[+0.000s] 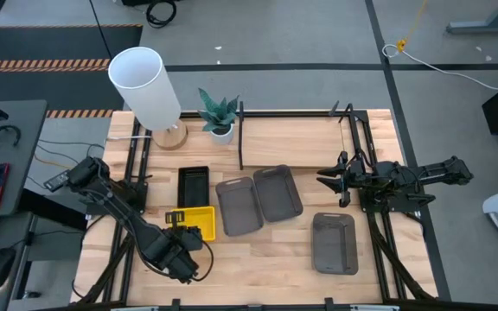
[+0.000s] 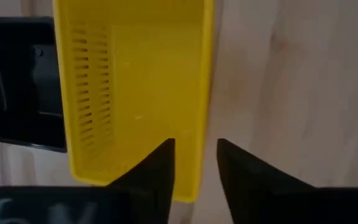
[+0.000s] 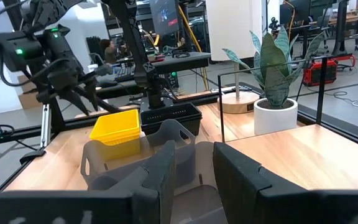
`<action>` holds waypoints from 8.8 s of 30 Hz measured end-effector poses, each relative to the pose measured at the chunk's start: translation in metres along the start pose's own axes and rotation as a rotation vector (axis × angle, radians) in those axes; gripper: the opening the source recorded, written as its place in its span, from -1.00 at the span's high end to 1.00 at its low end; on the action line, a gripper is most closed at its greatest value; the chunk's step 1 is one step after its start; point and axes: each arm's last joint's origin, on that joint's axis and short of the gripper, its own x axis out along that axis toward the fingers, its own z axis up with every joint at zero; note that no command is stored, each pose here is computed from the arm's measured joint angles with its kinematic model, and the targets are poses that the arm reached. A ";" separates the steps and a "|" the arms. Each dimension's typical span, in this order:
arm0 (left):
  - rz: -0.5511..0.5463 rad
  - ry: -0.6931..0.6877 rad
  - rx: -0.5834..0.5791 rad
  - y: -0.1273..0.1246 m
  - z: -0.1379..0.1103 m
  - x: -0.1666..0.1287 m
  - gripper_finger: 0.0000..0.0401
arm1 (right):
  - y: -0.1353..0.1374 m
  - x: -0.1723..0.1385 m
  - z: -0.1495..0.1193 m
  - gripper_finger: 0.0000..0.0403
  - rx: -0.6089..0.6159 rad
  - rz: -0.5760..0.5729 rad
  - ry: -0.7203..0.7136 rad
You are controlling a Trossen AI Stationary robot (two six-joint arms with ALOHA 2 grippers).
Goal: Stack baskets on shelf by color
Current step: Stack the left gray bin on the middle gray bin
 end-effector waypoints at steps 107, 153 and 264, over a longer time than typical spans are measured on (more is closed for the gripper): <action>-0.509 -1.334 -0.819 0.152 -0.071 0.018 0.98 | 0.041 0.166 0.129 0.44 0.477 0.132 0.420; -0.528 -1.418 -0.947 0.199 -0.124 0.062 0.99 | 0.074 0.161 0.083 0.44 0.124 0.046 1.025; -0.559 -1.371 -0.956 0.192 -0.123 0.084 0.83 | 0.161 0.312 -0.043 0.63 -0.318 0.373 1.140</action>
